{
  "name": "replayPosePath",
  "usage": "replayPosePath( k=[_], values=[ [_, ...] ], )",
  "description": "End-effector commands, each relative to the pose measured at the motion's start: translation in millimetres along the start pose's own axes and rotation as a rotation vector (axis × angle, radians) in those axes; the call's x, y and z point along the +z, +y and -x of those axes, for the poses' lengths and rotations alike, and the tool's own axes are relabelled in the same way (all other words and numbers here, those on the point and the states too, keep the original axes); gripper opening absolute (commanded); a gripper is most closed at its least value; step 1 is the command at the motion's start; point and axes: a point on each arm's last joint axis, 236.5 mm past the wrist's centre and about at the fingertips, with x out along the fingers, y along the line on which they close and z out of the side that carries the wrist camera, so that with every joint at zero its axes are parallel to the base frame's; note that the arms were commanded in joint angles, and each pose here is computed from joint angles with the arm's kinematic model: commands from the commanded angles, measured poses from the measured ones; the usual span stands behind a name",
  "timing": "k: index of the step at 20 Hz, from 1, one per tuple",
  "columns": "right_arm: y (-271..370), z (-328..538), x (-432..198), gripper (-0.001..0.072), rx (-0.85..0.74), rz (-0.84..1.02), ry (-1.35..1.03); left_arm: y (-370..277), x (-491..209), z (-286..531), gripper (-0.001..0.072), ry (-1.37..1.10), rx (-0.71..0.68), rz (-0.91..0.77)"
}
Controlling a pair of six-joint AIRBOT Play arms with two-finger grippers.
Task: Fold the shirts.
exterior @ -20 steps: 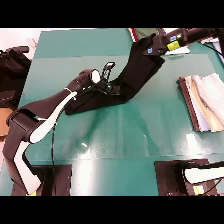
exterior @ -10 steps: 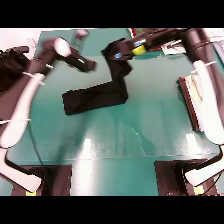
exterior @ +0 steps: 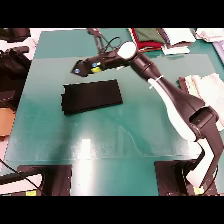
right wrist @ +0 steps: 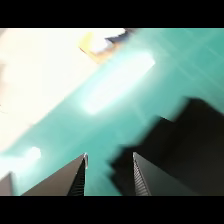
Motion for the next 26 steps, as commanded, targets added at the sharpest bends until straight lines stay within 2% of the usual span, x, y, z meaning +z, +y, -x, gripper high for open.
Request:
replayPosePath(
  k=[1, 5, 6, 7, 8, 13, 17, 18, 20, 21, 22, 26],
  values=[
    [-72, 52, -27, 0.0345, -0.170, -0.038, 0.140, -14, 2, 8, 0.0026, -0.013, -0.023, -0.022],
    [-164, 127, -81, 0.0348, -0.313, -0.294, 0.199, -56, 9, 8, 0.0026, -0.051, -0.093, -0.076],
    [-181, 135, -98, 0.0424, -0.329, -0.349, 0.212, -62, 8, 8, 0.0026, -0.049, -0.104, -0.083],
    [-197, 141, -117, 0.0608, -0.341, -0.410, 0.231, -65, 7, 9, 0.0027, -0.048, -0.110, -0.087],
    [-208, 140, -135, 0.0636, -0.341, -0.477, 0.250, -68, 7, 9, 0.0027, -0.048, -0.115, -0.090],
    [-211, 81, -176, 0.0626, -0.178, -0.713, 0.263, -70, 3, 5, 0.0026, -0.032, -0.118, -0.093],
    [-195, 20, -173, 0.0623, -0.101, -0.698, 0.272, -70, -6, 1, 0.0026, 0.006, -0.119, -0.094],
    [-192, 6, -169, 0.0600, -0.094, -0.679, 0.264, -71, -9, 0, 0.0026, 0.016, -0.121, -0.093],
    [-187, -16, -152, 0.0380, -0.089, -0.631, 0.222, -72, -10, 0, 0.0026, 0.024, -0.127, -0.091],
    [-186, -24, -141, 0.0229, -0.095, -0.601, 0.189, -73, -11, 1, 0.0026, 0.024, -0.132, -0.089],
    [-186, -28, -127, 0.0025, -0.108, -0.566, 0.154, -74, -11, 1, 0.0026, 0.024, -0.134, -0.088],
    [-183, 7, -60, 0.0017, -0.143, -0.430, 0.036, -104, -16, 4, 0.0026, 0.027, -0.184, -0.150]
  ],
)
